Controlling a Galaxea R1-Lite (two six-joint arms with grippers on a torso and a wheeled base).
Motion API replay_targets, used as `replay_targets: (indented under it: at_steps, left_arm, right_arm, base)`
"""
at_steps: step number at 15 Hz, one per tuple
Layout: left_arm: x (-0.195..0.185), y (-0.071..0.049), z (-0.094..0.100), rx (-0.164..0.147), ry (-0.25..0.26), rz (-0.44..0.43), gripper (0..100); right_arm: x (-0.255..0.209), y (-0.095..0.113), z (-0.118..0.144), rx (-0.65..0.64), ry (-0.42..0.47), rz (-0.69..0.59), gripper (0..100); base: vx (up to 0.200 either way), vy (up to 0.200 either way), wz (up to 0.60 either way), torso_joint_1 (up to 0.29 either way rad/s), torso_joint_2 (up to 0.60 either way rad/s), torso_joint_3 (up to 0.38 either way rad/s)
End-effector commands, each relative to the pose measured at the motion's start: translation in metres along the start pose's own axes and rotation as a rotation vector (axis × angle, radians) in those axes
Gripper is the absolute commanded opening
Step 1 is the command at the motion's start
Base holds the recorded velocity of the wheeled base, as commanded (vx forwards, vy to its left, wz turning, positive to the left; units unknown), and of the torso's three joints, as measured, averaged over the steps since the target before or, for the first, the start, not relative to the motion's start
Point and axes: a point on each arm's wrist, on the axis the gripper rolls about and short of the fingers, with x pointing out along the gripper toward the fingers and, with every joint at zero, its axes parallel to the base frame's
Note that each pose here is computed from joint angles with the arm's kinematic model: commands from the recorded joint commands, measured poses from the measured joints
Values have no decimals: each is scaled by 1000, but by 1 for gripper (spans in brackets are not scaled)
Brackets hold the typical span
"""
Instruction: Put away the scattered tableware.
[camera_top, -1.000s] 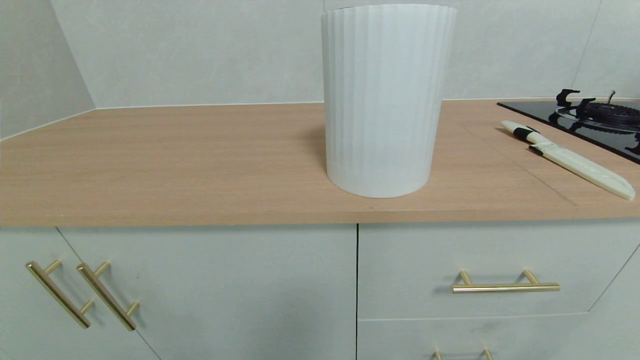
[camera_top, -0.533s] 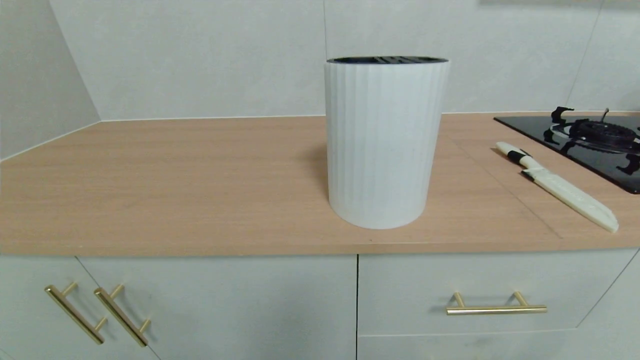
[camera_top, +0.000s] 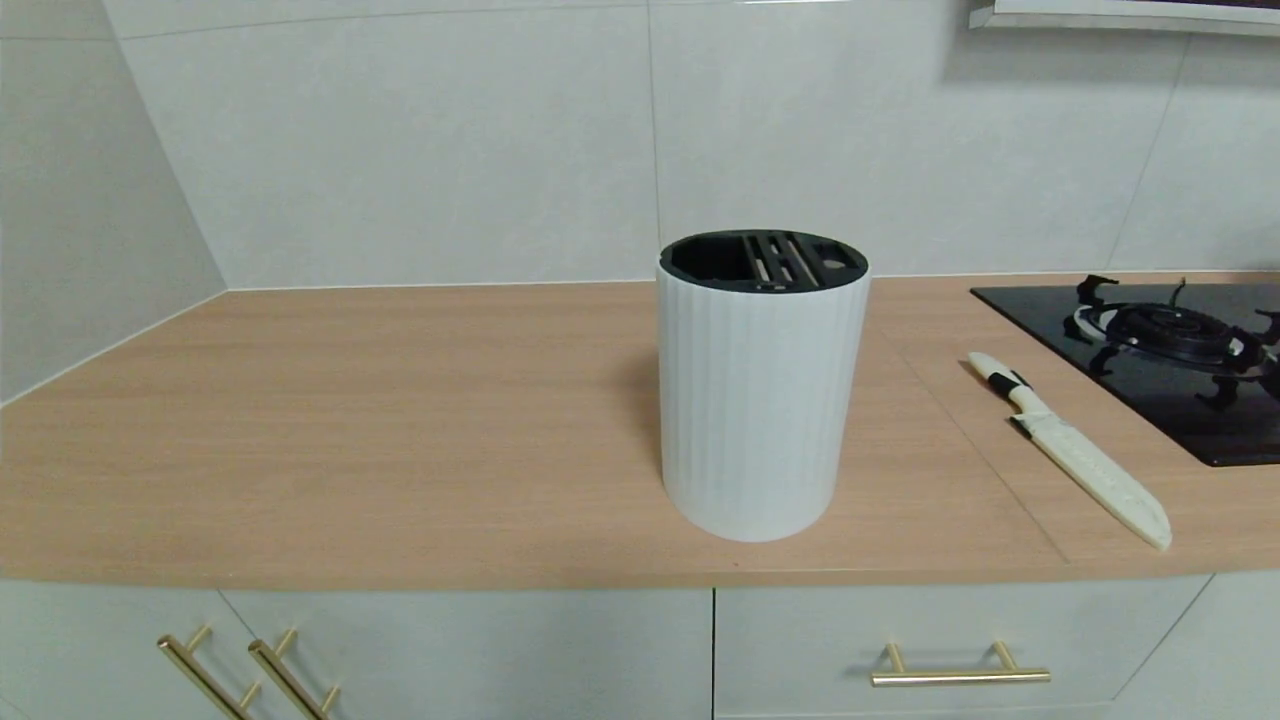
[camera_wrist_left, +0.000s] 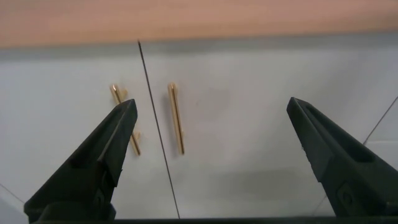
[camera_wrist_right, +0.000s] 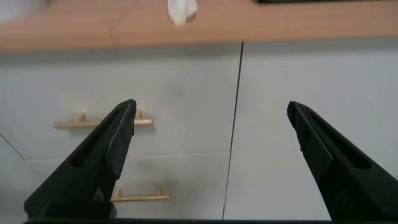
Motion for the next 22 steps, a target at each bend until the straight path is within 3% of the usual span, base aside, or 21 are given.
replay_targets:
  at_steps: [1,22]
  left_arm:
    - [0,0,0,0,0,0,100]
    - [0,0,0,0,-2,0,100]
  right_arm:
    - [0,0,0,0,1,0,100]
    - [0,0,0,0,1,1,100]
  base:
    - [0,0,0,212,-491,-295]
    - [0,0,0,243,-529,-286]
